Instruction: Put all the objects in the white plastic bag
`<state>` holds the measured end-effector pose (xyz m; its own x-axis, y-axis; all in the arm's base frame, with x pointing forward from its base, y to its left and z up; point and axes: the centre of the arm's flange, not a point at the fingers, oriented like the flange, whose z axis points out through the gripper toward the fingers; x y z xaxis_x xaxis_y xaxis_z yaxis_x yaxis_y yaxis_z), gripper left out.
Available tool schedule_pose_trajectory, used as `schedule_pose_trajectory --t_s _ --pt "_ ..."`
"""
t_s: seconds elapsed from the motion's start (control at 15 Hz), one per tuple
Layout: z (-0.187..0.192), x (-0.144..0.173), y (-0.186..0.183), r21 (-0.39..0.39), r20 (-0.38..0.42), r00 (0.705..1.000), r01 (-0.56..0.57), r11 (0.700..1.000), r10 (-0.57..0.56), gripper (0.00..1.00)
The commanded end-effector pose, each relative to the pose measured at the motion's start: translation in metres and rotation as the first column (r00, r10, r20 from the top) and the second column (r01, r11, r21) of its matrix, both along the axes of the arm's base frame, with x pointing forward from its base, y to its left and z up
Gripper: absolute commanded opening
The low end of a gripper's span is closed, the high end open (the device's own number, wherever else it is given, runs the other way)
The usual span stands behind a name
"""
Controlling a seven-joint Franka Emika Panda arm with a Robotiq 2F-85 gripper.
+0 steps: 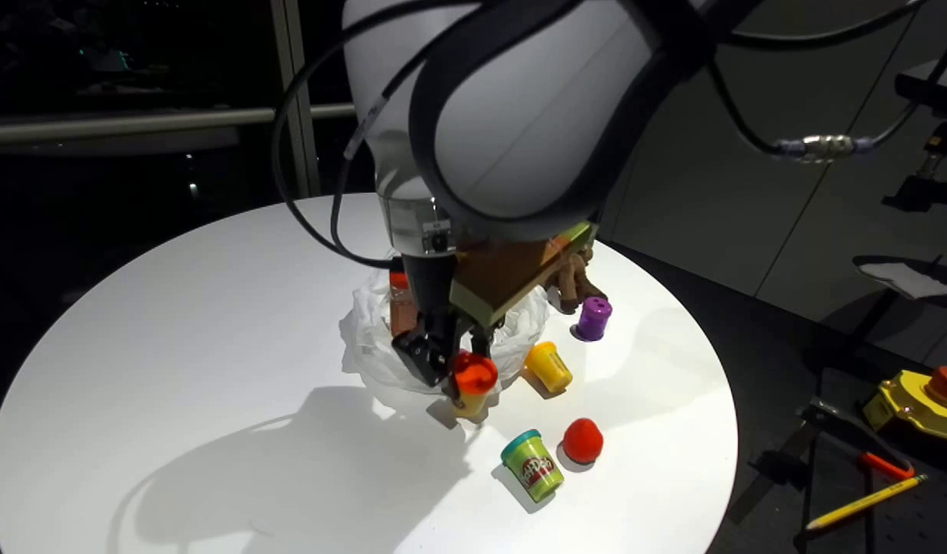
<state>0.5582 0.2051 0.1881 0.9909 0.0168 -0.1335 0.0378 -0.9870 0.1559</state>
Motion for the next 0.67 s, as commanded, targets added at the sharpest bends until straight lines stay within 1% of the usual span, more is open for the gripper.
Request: schedule_pose_trajectory --t_s 0.0,0.13,0.2,0.27,0.4,0.6 --pt "0.062 0.032 -0.026 -0.093 0.027 0.998 0.050 0.994 -0.048 0.27" --pt "0.079 0.058 -0.042 -0.109 0.059 0.995 0.083 0.990 -0.077 0.27" --pt "0.081 0.071 -0.048 -0.102 0.066 0.994 0.091 0.991 -0.085 0.27" --pt "0.080 0.081 -0.052 -0.089 0.057 0.994 0.102 0.991 -0.097 0.27" --pt "0.068 0.099 -0.058 -0.072 0.056 0.990 0.130 0.989 -0.126 0.27" --pt "0.032 0.123 -0.067 -0.099 0.072 0.982 0.183 0.978 -0.177 0.27"
